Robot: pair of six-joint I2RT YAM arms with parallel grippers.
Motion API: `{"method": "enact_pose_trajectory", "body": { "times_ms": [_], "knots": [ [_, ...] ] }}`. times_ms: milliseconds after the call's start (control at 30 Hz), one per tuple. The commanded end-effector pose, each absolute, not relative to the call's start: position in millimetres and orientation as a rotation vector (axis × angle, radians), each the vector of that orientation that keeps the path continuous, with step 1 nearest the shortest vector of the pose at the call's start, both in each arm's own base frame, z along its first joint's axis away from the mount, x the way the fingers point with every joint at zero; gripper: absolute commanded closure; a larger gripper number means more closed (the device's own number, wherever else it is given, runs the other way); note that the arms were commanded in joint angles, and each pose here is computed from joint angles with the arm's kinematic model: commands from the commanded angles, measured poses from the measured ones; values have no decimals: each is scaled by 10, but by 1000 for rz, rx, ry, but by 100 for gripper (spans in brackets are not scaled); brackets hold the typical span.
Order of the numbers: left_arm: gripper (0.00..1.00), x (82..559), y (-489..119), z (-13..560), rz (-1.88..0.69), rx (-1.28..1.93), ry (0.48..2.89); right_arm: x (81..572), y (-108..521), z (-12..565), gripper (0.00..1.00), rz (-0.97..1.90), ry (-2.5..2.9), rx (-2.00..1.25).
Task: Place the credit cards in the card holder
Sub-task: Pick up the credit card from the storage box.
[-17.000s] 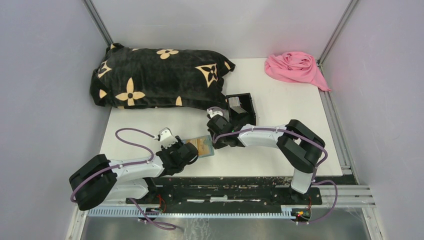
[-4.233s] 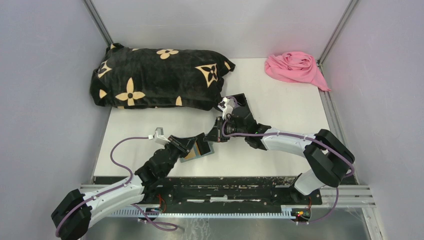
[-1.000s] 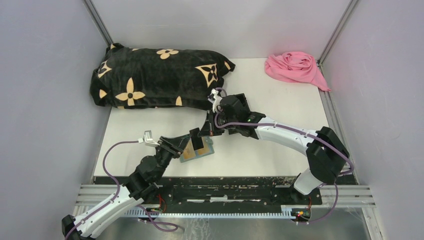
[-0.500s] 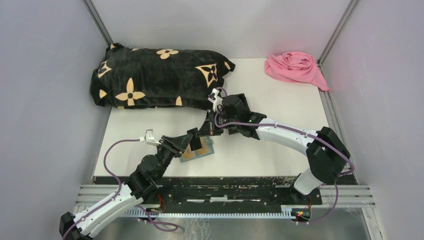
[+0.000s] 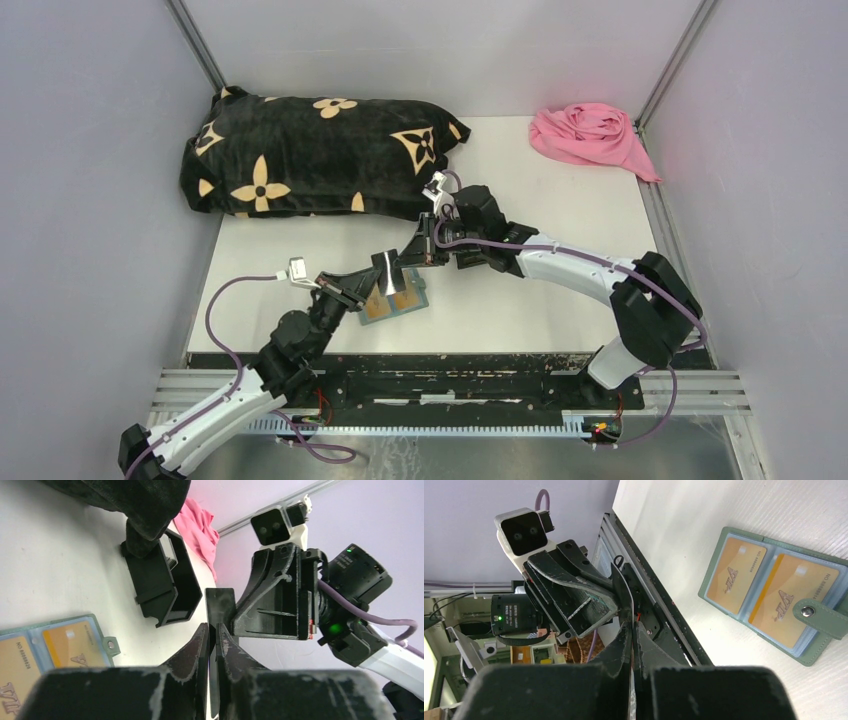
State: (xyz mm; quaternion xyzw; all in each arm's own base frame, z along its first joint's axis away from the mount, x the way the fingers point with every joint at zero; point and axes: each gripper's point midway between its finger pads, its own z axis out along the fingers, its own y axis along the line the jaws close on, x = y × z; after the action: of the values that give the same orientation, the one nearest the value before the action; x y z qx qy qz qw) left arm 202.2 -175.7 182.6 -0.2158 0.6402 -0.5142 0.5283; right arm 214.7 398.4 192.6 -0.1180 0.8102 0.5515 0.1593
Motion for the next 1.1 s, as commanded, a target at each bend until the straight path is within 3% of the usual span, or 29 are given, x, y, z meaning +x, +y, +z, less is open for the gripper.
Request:
{"method": "enact_pose_trajectory", "body": {
  "times_ms": [0, 100, 333, 1067],
  "knots": [
    [93, 1968, -1777, 1262, -1173, -445, 1607, 2209, 4025, 2026, 99, 1629, 2248, -330],
    [97, 1971, -1775, 1269, -1175, -449, 1603, 2229, 4024, 2001, 98, 1634, 2248, -319],
    [97, 2003, -1739, 1259, -1167, -495, 1597, 2237, 4032, 1928, 84, 1659, 2239, -288],
    [97, 2072, -1666, 1341, -1211, -635, 1535, 2243, 4070, 1850, 83, 1767, 2165, -217]
  ]
}}
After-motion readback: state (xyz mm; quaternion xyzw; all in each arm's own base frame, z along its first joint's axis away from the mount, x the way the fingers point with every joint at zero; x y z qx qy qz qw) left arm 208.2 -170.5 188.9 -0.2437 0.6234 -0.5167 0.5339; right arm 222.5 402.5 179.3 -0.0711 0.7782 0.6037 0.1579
